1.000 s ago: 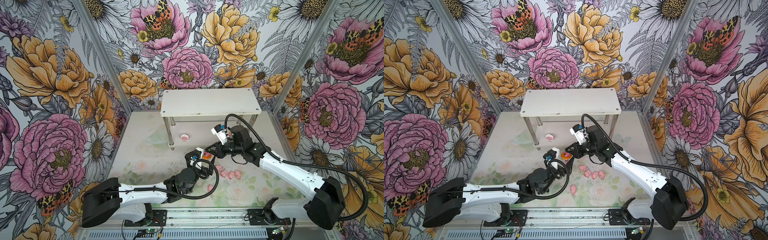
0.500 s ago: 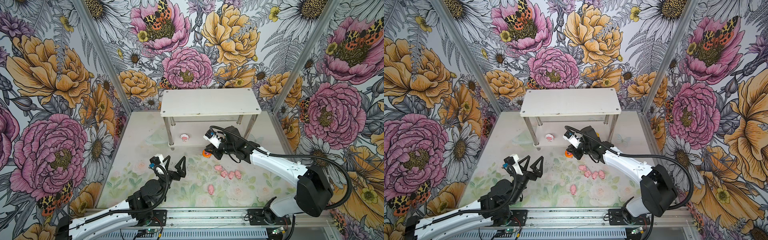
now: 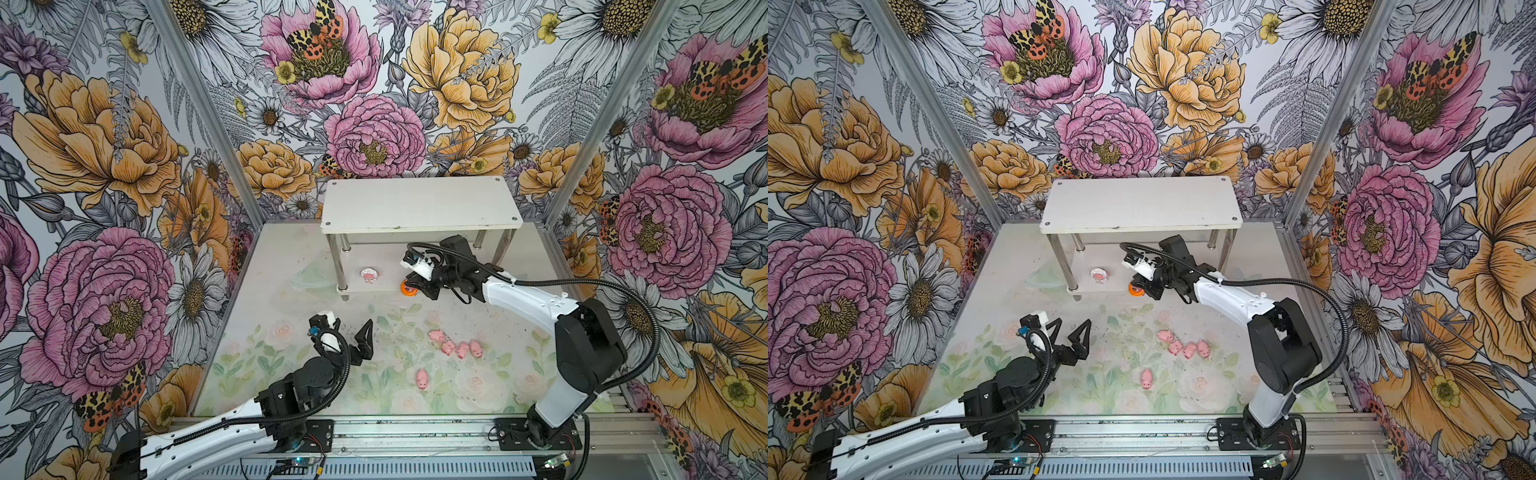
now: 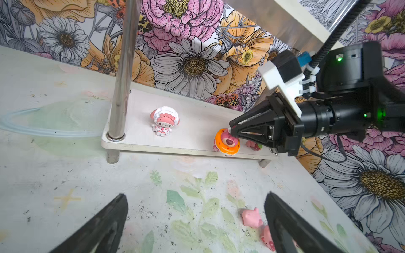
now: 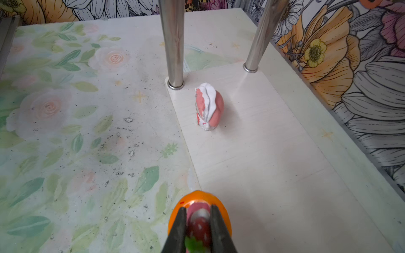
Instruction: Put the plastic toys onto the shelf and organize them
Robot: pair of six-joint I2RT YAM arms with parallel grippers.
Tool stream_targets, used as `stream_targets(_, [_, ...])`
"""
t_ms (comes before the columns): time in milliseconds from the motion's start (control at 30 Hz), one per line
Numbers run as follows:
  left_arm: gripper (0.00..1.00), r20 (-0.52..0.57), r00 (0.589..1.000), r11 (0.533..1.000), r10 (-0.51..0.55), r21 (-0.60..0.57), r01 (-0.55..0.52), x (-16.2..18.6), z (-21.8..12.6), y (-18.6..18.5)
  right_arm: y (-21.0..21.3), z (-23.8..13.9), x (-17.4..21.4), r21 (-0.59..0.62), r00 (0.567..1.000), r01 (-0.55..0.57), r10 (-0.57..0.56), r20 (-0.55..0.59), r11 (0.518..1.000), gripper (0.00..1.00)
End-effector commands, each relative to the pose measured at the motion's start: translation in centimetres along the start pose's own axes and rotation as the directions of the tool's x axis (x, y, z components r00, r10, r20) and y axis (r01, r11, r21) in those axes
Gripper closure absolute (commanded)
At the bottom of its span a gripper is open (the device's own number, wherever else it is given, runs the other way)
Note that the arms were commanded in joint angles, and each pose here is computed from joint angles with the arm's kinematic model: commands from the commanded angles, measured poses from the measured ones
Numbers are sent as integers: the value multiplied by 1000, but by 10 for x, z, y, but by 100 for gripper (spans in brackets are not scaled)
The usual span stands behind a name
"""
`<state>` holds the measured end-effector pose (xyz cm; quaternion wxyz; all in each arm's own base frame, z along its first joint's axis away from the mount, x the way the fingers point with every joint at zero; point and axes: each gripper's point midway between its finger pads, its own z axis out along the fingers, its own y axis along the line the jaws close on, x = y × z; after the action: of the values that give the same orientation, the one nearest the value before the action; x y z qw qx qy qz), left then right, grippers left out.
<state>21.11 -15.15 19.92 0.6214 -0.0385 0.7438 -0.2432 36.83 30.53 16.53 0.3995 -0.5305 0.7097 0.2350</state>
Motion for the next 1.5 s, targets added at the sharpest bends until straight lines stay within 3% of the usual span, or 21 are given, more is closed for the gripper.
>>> stream_targets(0, [1, 15, 1000, 1000, -24, -14, 24, -11, 1, 1, -10, 0, -15, -36, 996, 55, -53, 75, 998, 100])
stream_targets(667, [1, -32, 998, 995, -46, -87, 43, 5, 12, 7, -35, 22, 23, -107, 998, 52, -49, 27, 993, 100])
stream_targets(833, [2, -35, 998, 994, -49, -97, 46, 7, 15, 8, -42, 23, 28, -97, 999, 43, -42, 13, 994, 85])
stream_targets(1467, [1, -55, 997, 993, -49, -109, 43, 9, 23, 10, -54, 26, 28, -76, 1000, 8, -8, 6, 997, 63])
